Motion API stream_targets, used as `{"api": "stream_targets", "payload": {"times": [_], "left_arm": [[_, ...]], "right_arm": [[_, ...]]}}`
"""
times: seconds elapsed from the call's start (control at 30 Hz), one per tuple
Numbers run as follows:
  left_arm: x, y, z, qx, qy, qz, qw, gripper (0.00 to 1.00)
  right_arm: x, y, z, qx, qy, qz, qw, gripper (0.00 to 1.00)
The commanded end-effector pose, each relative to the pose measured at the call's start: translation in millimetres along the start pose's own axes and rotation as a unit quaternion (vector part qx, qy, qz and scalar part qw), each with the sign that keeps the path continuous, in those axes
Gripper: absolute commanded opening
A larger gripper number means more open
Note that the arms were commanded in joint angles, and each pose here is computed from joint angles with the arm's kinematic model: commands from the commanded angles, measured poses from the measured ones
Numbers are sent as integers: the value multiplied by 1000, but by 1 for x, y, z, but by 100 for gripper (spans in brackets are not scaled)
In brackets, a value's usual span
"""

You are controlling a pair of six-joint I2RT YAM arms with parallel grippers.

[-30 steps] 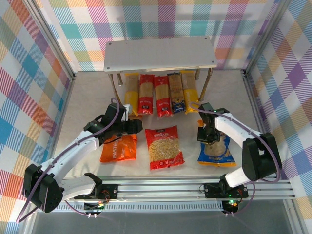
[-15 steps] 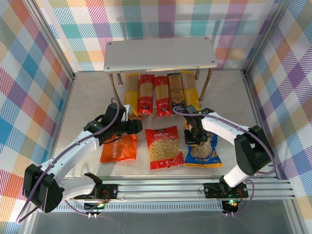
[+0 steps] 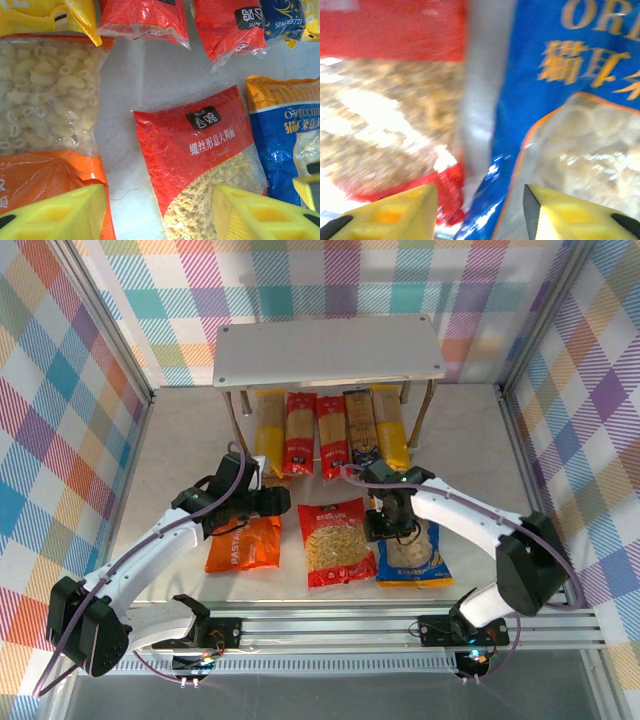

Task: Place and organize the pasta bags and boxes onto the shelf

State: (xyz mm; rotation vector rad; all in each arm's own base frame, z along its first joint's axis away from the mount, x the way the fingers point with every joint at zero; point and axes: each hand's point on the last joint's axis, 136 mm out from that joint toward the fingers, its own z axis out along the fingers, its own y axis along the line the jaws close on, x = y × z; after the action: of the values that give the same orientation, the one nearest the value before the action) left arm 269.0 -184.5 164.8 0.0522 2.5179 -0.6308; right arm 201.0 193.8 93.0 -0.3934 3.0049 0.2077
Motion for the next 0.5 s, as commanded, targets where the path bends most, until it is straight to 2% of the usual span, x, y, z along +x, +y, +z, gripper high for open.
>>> {"api": "stream_targets", "payload": {"times": [0.0,0.1,0.2,0.3,0.47], "left_arm": [[0,-1,-5,-4,-1,13,1000,58],[-1,1,-6,-9,-3,13,1000,58],[-4,4,-11,-22,-12,14,1000,58],[-11,6,-21,-33,-29,21,999,61],[-19,6,-36,-43,-43,32,998,63]], "right_arm": [[9,26,-21,-28,-19,-29,999,47],[28,57,-13,-67,2,-60,996,35],[44,72,7,-61,34,-84,994,17],[56,80,28,-47,67,-98,992,12],[62,90,45,-38,83,-108,990,9]]}}
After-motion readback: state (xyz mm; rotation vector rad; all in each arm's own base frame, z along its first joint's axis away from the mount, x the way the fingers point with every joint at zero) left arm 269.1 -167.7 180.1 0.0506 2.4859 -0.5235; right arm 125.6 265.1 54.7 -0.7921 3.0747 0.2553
